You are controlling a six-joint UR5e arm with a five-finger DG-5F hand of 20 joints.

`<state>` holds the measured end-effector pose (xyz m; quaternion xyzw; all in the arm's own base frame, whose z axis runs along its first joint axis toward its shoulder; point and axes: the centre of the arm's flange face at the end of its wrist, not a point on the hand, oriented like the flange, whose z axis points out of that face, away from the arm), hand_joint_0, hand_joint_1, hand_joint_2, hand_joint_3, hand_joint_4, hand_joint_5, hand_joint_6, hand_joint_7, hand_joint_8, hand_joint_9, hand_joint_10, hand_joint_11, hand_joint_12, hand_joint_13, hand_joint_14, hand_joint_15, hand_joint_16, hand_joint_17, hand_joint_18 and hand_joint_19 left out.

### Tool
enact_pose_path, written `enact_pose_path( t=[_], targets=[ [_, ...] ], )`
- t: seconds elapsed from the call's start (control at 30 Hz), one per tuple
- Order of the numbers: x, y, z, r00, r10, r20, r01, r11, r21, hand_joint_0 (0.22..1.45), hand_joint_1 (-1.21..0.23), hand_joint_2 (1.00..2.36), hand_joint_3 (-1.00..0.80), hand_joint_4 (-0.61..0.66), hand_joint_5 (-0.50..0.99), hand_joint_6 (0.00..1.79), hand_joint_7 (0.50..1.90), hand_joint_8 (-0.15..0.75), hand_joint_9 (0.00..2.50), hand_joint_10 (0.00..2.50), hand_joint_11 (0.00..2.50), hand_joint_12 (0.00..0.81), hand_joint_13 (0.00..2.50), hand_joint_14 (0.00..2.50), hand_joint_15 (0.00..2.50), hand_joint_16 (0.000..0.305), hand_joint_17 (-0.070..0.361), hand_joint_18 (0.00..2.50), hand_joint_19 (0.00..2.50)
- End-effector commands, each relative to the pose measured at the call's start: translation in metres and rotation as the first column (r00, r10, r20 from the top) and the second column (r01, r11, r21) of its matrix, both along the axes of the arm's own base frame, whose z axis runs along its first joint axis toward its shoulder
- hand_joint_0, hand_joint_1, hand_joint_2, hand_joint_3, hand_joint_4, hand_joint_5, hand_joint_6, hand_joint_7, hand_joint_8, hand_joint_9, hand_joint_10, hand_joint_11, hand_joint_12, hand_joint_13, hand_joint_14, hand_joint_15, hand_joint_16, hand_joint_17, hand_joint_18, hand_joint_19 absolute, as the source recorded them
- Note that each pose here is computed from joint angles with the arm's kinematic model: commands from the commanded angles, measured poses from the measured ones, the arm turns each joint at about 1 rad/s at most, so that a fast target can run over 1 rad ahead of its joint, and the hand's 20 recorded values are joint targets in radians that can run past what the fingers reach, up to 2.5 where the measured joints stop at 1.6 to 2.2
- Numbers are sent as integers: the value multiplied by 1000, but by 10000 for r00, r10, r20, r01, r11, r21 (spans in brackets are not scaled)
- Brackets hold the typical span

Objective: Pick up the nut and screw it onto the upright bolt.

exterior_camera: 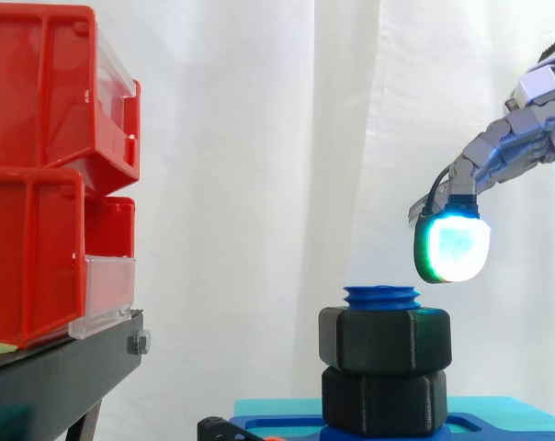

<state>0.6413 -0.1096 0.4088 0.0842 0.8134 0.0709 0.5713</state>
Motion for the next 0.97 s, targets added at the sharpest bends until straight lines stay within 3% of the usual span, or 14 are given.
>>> enact_pose_path(
  t=[0.0,0.1,0.2,0.33,0.4,0.53,0.6,0.73,0.83,0.93],
  targets=[
    [0,0,0,10000,-1,5,1,10000,0,472,-367,1000,-500,103,-218,501,624,188,113,0,0,341,93,0,0,43,98,0,0],
    [0,0,0,10000,-1,5,1,10000,0,472,-359,1000,-500,107,-220,501,689,186,86,0,0,341,82,0,0,43,97,0,0],
    [0,0,0,10000,-1,-10,1,10000,-1,472,-370,1000,-500,100,-217,501,626,188,112,0,0,340,95,0,0,43,97,0,0],
    [0,1,0,10000,57,19,-57,10000,21,472,-370,1000,-500,106,-218,501,684,188,104,0,0,340,96,0,0,43,96,0,0],
    [0,1,0,10000,72,4,-72,10000,26,472,-372,1000,-500,101,-217,501,624,187,122,0,0,341,107,0,0,43,97,0,0],
    [1,1,0,10000,72,50,-72,10000,27,473,-372,1000,-500,106,-219,501,687,188,101,0,0,340,104,0,0,43,96,0,0],
    [1,1,0,10000,57,50,-57,10000,22,473,-374,1000,-500,102,-217,501,620,187,134,0,0,341,107,0,0,43,96,0,0],
    [1,0,0,10000,28,50,-28,10000,12,473,-376,1000,-500,108,-218,501,670,186,121,0,0,339,112,0,0,42,95,0,0],
    [1,0,-1,10000,34,35,-33,10000,-3,474,-379,1000,-500,102,-217,501,619,188,132,0,0,337,116,0,0,42,95,0,0],
    [1,1,0,10000,62,50,-62,10000,8,474,-380,1000,-500,105,-217,501,685,185,120,0,0,336,116,0,0,42,94,0,0]
  ],
)
